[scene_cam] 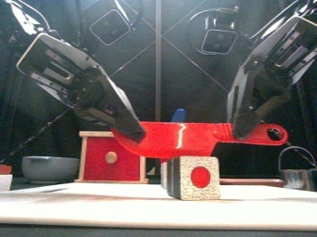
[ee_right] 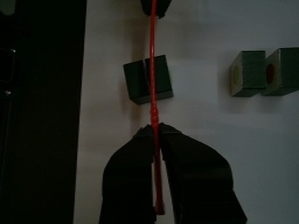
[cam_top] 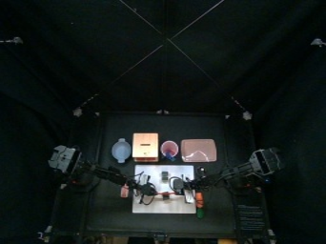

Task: Cut the sushi into 4 pieces with the knife
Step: Cut the sushi into 4 pieces

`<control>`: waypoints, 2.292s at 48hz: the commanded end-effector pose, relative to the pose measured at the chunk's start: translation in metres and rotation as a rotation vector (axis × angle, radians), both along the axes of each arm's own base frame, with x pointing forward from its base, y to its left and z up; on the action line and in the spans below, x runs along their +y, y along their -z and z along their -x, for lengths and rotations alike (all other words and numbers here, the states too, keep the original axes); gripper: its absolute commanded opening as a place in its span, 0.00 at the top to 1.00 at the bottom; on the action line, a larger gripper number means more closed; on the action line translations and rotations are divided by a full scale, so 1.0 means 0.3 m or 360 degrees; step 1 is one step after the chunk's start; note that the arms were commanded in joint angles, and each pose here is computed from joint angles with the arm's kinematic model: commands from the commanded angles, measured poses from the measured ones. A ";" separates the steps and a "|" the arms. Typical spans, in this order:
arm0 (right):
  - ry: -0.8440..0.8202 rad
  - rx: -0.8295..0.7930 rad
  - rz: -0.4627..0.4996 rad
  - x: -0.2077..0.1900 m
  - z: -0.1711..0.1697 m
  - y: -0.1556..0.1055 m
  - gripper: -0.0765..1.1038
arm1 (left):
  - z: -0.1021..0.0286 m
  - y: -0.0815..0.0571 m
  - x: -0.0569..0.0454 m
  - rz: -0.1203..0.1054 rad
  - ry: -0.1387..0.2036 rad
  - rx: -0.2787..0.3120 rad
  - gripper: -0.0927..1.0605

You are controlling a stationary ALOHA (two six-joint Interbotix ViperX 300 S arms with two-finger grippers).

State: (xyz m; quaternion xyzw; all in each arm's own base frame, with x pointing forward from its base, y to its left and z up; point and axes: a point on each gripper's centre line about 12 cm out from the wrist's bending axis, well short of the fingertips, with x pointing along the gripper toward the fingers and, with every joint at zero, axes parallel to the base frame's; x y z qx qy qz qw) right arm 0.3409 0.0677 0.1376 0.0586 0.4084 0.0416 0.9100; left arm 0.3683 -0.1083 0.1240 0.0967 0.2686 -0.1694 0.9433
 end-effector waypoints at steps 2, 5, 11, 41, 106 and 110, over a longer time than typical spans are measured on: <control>0.0025 0.0014 0.0016 -0.026 -0.019 0.017 0.83 | -0.033 -0.077 -0.051 0.0014 0.0066 -0.0121 0.69; 0.0019 0.0011 0.0021 -0.026 -0.019 0.016 0.83 | -0.033 -0.093 -0.055 0.0016 0.0074 -0.0141 0.69; 0.0023 0.0015 0.0025 -0.031 -0.020 0.019 0.83 | -0.022 -0.080 -0.052 0.0011 0.0074 -0.0122 0.69; 0.0032 0.0067 0.0027 -0.031 -0.030 0.059 0.83 | -0.007 0.212 -0.027 -0.0016 -0.0041 0.0244 0.69; 0.0060 -0.0083 0.0077 -0.091 -0.009 -0.098 0.83 | -0.012 -0.064 0.091 -0.0035 -0.0091 -0.0030 0.30; 0.0072 -0.0094 0.0055 -0.089 0.022 -0.118 0.83 | -0.006 -0.112 0.093 -0.0025 -0.0091 -0.0088 0.25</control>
